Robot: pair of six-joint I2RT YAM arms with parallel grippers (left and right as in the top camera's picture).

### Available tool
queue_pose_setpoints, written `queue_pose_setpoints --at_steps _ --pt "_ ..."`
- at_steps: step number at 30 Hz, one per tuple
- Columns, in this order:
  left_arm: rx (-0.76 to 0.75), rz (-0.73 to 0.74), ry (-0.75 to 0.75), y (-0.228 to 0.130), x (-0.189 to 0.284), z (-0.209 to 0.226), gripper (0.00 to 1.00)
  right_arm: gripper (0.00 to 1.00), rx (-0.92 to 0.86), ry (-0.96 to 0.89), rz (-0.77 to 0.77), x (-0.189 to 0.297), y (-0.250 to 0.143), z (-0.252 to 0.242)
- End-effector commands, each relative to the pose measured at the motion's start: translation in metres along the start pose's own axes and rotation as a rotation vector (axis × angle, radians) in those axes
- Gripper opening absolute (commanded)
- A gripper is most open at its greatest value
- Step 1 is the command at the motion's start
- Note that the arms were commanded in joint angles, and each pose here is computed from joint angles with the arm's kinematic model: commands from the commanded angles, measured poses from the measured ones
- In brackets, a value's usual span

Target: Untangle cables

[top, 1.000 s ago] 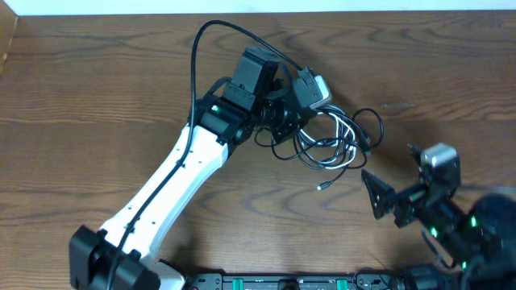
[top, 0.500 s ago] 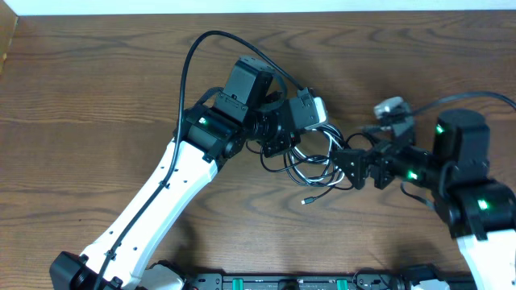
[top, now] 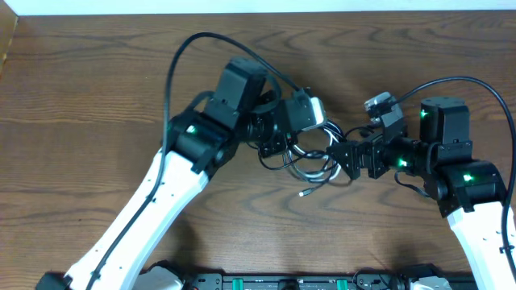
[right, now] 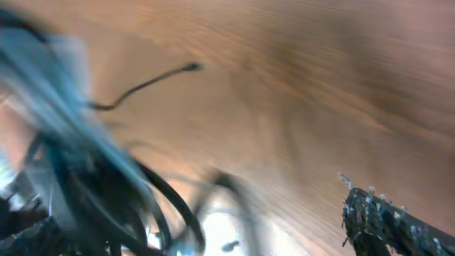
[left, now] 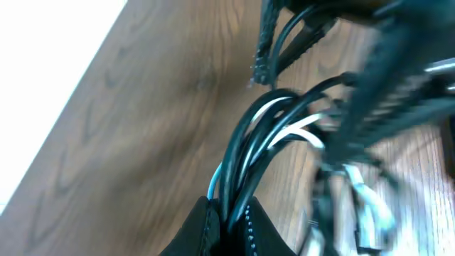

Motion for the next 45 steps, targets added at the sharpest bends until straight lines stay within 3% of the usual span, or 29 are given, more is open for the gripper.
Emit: queue_pose_setpoints --at_steps 1,11,20,24,33,40,45 --pt "-0.007 -0.084 0.025 0.02 0.031 -0.011 0.08 0.99 -0.109 -0.218 -0.009 0.007 0.004 -0.025" --pt "0.017 -0.149 -0.007 0.03 0.058 -0.031 0.08 0.99 -0.161 -0.287 -0.013 0.01 0.003 -0.033" --pt "0.039 -0.109 -0.005 0.023 0.051 -0.028 0.08 0.99 -0.168 -0.224 -0.02 0.008 0.004 -0.026" --pt "0.048 -0.054 0.086 0.016 0.048 -0.015 0.08 0.99 -0.154 -0.124 -0.036 0.006 0.009 -0.014" --pt "0.155 -0.029 0.226 0.013 0.047 0.006 0.08 0.99 0.063 0.122 -0.118 0.019 0.02 0.025" --pt "0.289 -0.1 0.285 0.024 0.051 0.016 0.08 0.99 0.13 0.15 -0.176 0.037 0.023 0.041" --pt "0.446 -0.152 0.342 0.029 0.05 0.028 0.07 0.99 0.32 0.276 -0.224 0.047 0.021 0.063"
Point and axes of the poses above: each gripper's point midway between its finger pads, its own x axis back along the fingers, its own z axis along the line the jaws close on, y = z × x, the point moved 5 cm from there along x, back along the fingers, and after that the axes turned 5 degrees about x, right-handed, at the moved point
